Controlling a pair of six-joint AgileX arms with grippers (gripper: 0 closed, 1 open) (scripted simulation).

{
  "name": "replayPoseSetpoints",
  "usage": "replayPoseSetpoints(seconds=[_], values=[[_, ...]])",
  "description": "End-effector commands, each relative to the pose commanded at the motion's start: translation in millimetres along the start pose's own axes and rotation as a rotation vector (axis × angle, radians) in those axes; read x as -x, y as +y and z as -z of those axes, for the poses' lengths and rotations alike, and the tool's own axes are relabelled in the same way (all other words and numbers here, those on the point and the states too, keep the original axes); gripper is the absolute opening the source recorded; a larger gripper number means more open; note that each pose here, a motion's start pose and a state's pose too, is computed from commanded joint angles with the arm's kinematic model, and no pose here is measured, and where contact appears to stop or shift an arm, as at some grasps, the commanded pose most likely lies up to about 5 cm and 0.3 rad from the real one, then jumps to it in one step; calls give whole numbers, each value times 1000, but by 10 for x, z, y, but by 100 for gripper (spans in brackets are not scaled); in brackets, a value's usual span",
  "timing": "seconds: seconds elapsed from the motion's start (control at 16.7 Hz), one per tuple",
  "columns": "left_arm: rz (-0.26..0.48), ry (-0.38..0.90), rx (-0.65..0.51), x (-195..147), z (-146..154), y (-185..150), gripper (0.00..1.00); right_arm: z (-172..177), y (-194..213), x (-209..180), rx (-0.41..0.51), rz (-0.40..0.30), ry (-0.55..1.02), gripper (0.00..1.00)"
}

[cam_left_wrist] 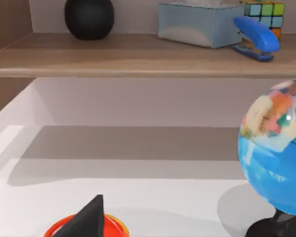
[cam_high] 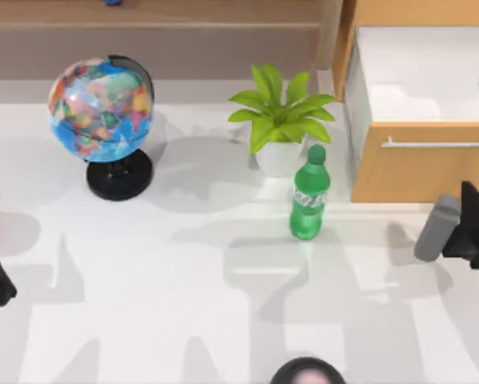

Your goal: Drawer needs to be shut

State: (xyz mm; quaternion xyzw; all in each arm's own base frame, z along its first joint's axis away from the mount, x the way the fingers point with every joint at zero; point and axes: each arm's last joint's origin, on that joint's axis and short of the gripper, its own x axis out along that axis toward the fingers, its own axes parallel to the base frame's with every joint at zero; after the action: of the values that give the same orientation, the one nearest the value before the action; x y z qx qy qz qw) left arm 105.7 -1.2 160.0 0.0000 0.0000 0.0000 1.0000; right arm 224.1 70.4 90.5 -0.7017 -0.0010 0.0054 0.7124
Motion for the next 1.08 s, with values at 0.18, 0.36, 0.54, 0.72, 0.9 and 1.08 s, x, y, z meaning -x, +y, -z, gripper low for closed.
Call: replayPoseSetpoints(seconds=[0.18, 0.36, 0.54, 0.72, 0.9, 1.08], values=[[0, 0, 0, 0, 0, 0, 100, -9, 13, -34, 15, 6, 19, 100], [0, 0, 0, 0, 0, 0, 100, -9, 13, -34, 15, 6, 19, 100], [0, 0, 0, 0, 0, 0, 100, -4, 19, -61, 15, 4, 19, 100], [0, 0, 0, 0, 0, 0, 100, -6, 15, -179, 15, 6, 19, 100], [0, 0, 0, 0, 0, 0, 100, -4, 12, -278, 15, 6, 19, 100], [0, 0, 0, 0, 0, 0, 100, -4, 12, -284, 15, 6, 19, 100]])
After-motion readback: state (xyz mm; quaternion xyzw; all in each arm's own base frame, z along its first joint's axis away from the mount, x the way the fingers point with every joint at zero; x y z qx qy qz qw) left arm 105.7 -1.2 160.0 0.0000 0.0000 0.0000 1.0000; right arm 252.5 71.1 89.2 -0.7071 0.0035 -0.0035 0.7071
